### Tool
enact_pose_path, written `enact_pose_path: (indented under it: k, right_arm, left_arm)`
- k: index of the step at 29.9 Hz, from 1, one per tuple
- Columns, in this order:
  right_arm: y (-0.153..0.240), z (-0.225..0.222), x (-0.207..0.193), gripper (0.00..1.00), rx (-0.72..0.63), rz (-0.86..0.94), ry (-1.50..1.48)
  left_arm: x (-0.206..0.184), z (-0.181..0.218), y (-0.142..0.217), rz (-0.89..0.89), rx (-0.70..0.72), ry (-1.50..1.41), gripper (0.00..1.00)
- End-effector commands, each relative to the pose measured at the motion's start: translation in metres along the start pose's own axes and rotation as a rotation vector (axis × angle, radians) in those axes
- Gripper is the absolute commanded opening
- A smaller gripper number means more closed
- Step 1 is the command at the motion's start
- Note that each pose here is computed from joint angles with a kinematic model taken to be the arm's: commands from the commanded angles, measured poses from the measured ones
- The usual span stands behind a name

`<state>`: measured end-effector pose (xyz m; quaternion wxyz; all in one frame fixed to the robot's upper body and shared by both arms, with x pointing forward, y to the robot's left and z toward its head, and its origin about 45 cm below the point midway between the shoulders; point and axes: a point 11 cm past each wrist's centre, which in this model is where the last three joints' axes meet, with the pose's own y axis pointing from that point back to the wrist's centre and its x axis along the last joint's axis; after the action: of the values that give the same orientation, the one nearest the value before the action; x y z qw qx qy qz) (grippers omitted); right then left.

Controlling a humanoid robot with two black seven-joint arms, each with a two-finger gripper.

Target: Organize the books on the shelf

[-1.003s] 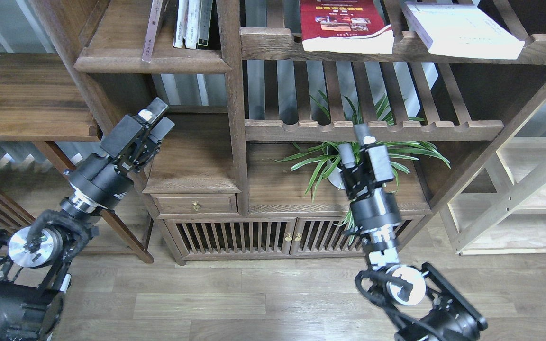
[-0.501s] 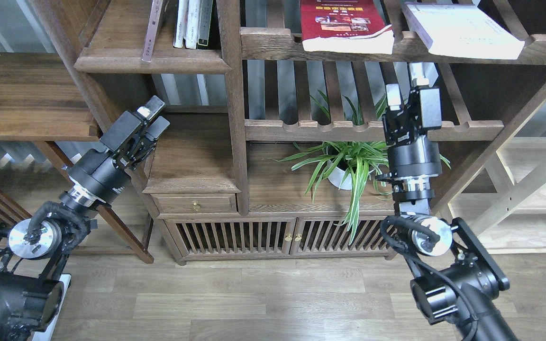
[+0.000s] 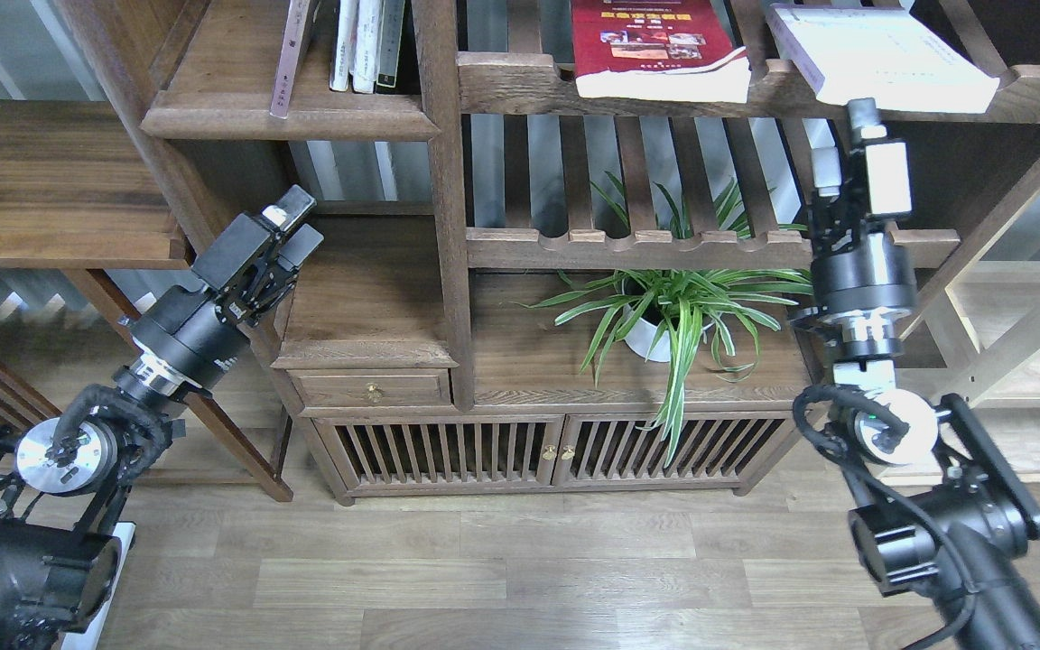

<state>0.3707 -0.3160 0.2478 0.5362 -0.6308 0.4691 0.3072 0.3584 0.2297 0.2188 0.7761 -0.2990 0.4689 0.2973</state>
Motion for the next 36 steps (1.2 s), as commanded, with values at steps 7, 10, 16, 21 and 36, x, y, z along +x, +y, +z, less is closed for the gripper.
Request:
enact_pose_path:
  k: [7, 10, 16, 21, 36]
  right_arm:
    - [-0.015, 0.002, 0.000, 0.99, -0.021, 0.031, 0.018]
    - [-0.024, 0.003, -0.003, 0.99, -0.033, 0.035, 0.023]
    - [-0.036, -0.002, -0.006, 0.99, -0.020, 0.044, 0.016]
    - [-0.041, -0.012, -0.008, 0.99, -0.008, 0.037, 0.036]
    - [-0.043, -0.036, -0.002, 0.99, 0.007, 0.067, 0.088]
  left_arm:
    - [0.000, 0.002, 0.001, 0.000, -0.006, -0.002, 0.96]
    - [0.001, 0.004, 0.004, 0.009, -0.007, -0.007, 0.96]
    - [0.003, 0.005, 0.006, 0.015, -0.007, -0.007, 0.96]
    - [0.002, 0.005, 0.006, 0.013, -0.008, -0.008, 0.96]
    - [0.002, 0.005, 0.006, 0.014, -0.007, -0.008, 0.97]
